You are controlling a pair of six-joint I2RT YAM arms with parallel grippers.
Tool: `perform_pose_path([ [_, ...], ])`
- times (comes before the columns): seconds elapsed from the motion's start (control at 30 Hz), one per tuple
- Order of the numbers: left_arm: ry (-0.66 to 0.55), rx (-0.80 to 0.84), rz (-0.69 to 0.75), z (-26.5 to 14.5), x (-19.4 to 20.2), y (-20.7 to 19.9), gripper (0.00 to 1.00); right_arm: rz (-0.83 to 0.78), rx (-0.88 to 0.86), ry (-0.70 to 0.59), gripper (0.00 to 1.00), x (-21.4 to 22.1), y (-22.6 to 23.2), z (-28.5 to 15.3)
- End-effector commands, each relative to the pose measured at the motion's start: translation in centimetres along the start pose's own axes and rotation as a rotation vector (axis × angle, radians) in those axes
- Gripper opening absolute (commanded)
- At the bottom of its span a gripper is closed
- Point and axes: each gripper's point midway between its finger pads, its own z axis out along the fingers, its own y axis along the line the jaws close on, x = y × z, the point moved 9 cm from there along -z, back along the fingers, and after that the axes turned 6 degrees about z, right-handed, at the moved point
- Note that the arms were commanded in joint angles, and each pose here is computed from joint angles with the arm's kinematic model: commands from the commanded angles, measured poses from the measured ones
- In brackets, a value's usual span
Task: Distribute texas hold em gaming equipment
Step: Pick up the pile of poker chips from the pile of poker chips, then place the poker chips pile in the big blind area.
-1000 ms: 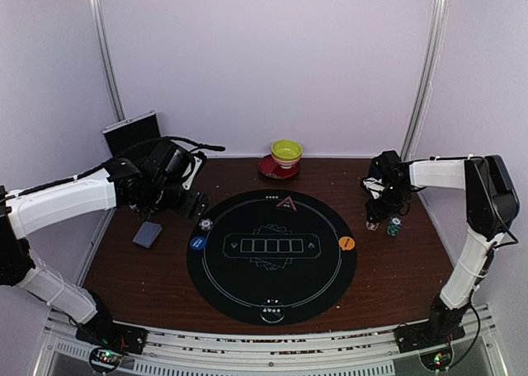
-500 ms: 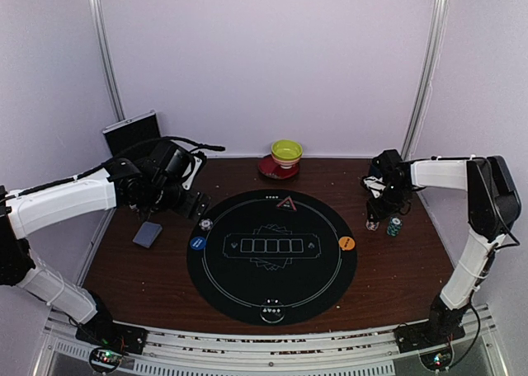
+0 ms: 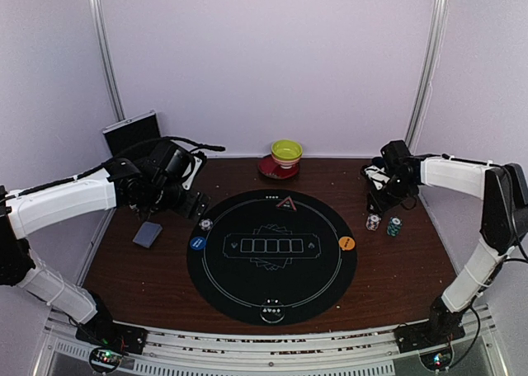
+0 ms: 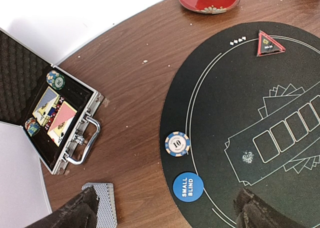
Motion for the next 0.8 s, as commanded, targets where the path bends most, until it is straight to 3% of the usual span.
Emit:
perform_pose_path([
  [0.0,-0.04,-0.022,-0.015,-0.2,-0.7,0.4,0.98,-0.126,-0.09,-0.043,0.34,0.0,3.0,-1.6],
  [0.37,-0.038,-0.033,-0.012,-0.1,-0.6,0.5,0.98,-0.416,-0.189,0.045,0.34,3.5,9.9,-0.5],
  [0.77,-0.042,-0.033,-0.014,-0.3,-0.7,0.6,0.98,-0.545,-0.22,0.125,0.34,6.4,12.2,0.1],
])
